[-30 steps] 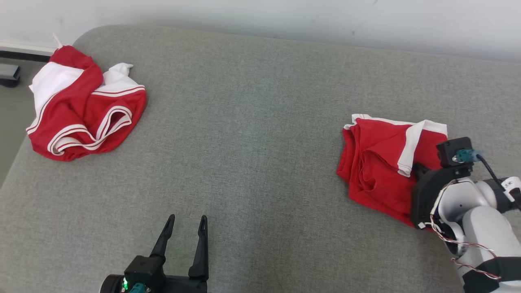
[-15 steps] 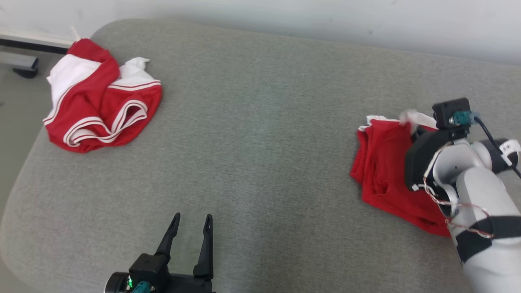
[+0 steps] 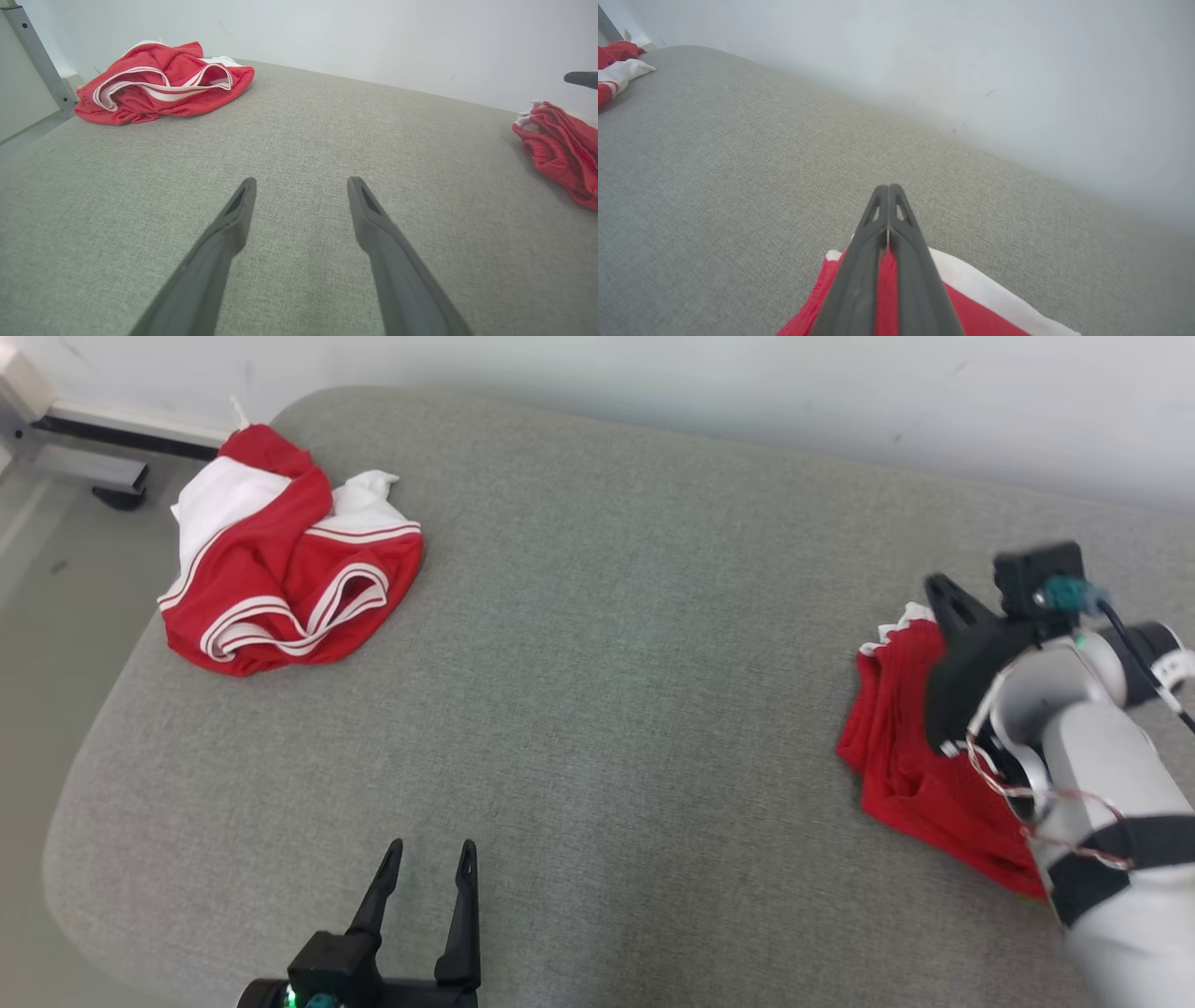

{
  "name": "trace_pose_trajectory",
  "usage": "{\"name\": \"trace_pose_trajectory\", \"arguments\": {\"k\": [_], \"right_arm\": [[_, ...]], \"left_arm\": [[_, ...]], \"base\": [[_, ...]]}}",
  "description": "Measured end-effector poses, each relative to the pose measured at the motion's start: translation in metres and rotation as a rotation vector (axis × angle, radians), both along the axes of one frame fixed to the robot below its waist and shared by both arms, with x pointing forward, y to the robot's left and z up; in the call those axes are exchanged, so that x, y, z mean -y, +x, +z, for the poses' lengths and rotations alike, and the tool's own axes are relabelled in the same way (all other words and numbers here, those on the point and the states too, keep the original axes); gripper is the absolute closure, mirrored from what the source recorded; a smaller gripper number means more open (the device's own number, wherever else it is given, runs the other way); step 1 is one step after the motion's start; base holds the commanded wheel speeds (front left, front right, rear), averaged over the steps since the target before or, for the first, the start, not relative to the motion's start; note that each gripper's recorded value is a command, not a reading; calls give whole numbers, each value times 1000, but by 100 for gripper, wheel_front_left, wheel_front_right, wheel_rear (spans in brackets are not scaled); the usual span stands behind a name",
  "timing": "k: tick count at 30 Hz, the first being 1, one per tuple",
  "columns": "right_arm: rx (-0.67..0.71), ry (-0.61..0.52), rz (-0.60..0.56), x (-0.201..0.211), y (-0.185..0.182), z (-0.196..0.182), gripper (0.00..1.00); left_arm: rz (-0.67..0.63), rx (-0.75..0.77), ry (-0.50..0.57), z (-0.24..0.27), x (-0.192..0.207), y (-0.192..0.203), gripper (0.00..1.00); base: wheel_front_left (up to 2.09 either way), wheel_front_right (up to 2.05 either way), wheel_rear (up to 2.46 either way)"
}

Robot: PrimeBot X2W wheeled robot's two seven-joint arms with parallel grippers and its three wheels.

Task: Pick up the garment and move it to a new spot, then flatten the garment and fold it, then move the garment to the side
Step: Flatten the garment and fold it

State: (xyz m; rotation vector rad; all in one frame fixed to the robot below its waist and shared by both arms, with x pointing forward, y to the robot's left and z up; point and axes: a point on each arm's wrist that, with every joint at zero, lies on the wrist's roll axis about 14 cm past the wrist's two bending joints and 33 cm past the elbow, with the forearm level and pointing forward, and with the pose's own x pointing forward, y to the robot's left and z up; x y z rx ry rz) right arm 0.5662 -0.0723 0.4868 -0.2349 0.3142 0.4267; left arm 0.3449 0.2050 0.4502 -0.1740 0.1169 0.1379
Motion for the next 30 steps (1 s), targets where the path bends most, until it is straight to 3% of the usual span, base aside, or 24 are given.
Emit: {"name": "trace_pose_trajectory", "arguments": {"k": [8, 14, 19, 30], "right_arm": [[28, -75, -71, 63, -36, -8, 100], [26, -51, -76, 68, -77, -26, 100], [-59, -14, -51, 48, -108, -59, 100], [-142, 78, 108, -27, -164, -82, 100]], "left_arm": [[-50, 18, 1, 4, 13, 5, 0], [-99, 35, -1, 8, 26, 15, 0], [-129, 41, -1, 9, 35, 21, 0], [-127, 54, 3, 13, 33, 19, 0]], "base": [[0, 0, 0], [0, 0, 0], [0, 0, 0], [0, 0, 0]]}}
